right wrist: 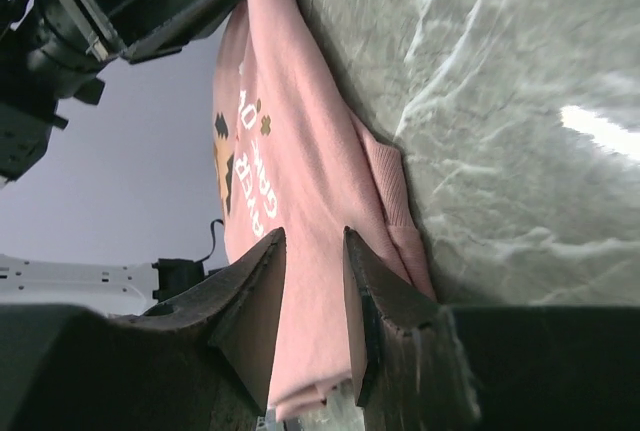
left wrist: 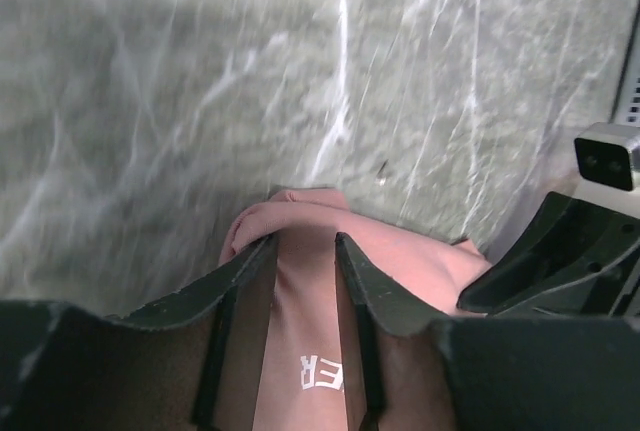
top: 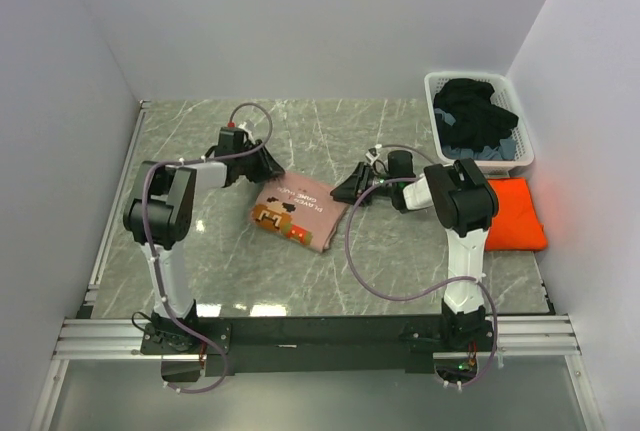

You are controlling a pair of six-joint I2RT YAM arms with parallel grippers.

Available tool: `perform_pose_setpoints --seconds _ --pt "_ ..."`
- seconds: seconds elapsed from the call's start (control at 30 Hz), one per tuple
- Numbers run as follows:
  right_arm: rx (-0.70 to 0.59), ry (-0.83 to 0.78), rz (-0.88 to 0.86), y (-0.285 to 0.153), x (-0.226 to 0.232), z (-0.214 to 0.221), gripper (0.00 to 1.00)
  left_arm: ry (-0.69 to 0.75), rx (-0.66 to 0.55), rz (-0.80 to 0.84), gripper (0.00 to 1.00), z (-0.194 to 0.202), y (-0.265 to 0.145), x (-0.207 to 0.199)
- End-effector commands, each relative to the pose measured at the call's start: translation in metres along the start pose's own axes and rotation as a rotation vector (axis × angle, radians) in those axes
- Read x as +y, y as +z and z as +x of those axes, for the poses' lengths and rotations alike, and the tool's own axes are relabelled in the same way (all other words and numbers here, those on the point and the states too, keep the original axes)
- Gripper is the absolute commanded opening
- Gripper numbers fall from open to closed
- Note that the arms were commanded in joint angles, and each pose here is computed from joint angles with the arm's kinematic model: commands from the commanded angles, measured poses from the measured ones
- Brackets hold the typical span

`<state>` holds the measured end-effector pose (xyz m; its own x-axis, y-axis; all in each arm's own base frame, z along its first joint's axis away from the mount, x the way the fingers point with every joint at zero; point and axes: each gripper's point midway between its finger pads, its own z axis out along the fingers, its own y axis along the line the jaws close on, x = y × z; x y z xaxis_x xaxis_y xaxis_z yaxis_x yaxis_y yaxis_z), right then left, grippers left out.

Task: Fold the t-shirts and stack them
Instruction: Fold the tshirt

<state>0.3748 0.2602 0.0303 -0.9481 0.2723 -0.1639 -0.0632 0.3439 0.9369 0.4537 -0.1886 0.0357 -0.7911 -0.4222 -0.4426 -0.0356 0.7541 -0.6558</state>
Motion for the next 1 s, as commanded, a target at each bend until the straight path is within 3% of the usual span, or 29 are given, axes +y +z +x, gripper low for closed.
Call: perform_pose_setpoints --seconds 0.0,0.13,0.37,0.53,0.73,0.97 --pt "-0.053 0.025 0.081 -0.005 -0.028 -0.012 0.38 -0.015 0.009 -0.054 0.38 -0.007 0.01 0.028" --pt "-0.067 -0.019 0.081 -0.011 -0.008 -0.022 0.38 -0.043 -0.019 -0.007 0.48 -0.023 -0.006 0.016" --pt "-0.122 -0.107 0.028 -0.031 0.054 -0.031 0.38 0.005 -0.144 0.004 0.77 -0.054 -0.066 -0.026" --pt "-0.067 -0.169 -0.056 -0.036 0.096 -0.003 0.38 -0.019 -0.108 0.008 0.79 -0.03 -0.088 -0.033" --pt "0.11 -0.225 -0.05 -0.008 0.111 0.072 0.38 -0.008 -0.056 -0.017 0.67 0.033 -0.1 -0.032" --pt "0.282 -0.098 -0.032 0.026 0.073 0.118 0.38 -0.096 0.008 -0.077 0.32 0.072 -0.078 0.006"
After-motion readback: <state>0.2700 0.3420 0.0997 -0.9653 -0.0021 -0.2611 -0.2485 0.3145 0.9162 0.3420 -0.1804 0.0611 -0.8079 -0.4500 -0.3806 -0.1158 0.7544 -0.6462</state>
